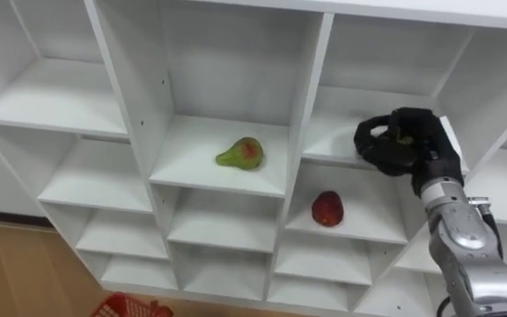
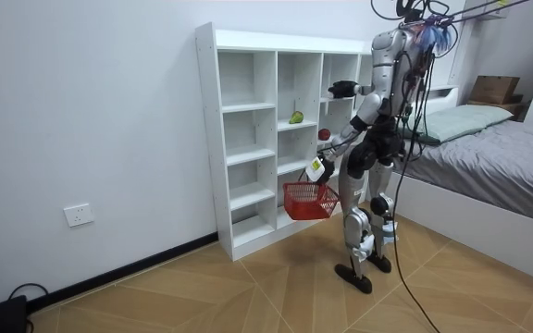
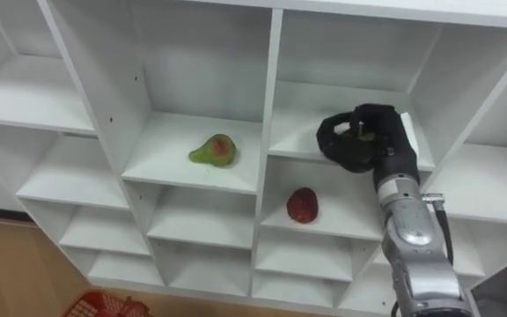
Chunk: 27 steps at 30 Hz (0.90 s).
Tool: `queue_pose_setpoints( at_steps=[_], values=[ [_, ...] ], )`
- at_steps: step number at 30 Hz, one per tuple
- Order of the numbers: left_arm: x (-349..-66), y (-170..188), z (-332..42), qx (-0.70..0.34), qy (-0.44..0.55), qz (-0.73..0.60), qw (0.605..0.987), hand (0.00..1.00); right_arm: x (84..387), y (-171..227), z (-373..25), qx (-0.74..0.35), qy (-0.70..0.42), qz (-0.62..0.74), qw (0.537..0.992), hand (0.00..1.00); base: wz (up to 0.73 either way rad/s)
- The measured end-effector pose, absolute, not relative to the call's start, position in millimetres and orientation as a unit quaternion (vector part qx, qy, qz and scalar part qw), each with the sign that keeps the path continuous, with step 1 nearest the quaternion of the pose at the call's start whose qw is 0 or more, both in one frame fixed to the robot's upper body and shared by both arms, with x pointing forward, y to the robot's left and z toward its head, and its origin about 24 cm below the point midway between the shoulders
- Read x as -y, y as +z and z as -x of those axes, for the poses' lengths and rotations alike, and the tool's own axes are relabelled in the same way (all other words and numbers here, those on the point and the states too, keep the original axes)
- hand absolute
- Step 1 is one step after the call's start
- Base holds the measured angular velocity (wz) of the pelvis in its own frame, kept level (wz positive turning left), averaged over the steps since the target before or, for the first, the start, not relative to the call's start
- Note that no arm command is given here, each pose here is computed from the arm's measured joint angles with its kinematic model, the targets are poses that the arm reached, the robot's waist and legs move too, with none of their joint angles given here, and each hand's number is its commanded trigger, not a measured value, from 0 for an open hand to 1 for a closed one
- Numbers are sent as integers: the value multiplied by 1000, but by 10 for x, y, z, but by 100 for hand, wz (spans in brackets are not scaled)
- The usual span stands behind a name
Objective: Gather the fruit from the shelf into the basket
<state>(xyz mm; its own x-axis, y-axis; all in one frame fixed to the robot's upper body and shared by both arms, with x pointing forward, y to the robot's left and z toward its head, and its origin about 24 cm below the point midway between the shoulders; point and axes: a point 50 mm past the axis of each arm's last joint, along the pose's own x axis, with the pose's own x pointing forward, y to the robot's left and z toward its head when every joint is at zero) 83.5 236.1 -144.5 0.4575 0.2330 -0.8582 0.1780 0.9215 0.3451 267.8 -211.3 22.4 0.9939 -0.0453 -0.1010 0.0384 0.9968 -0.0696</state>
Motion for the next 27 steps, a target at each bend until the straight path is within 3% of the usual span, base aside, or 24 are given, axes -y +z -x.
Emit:
queue_pose_setpoints(
  at_steps=[13, 27],
  values=[
    [-2144, -1400, -1126, -475, -6, -175, 862, 100, 1489, 285, -2435, -29, 174, 14, 984, 100, -1],
    [-1722, -1194, -1673, -380, -65, -135, 913, 100, 1301, 74, -2344, -74, 219, 16, 973, 100, -2]
  ],
)
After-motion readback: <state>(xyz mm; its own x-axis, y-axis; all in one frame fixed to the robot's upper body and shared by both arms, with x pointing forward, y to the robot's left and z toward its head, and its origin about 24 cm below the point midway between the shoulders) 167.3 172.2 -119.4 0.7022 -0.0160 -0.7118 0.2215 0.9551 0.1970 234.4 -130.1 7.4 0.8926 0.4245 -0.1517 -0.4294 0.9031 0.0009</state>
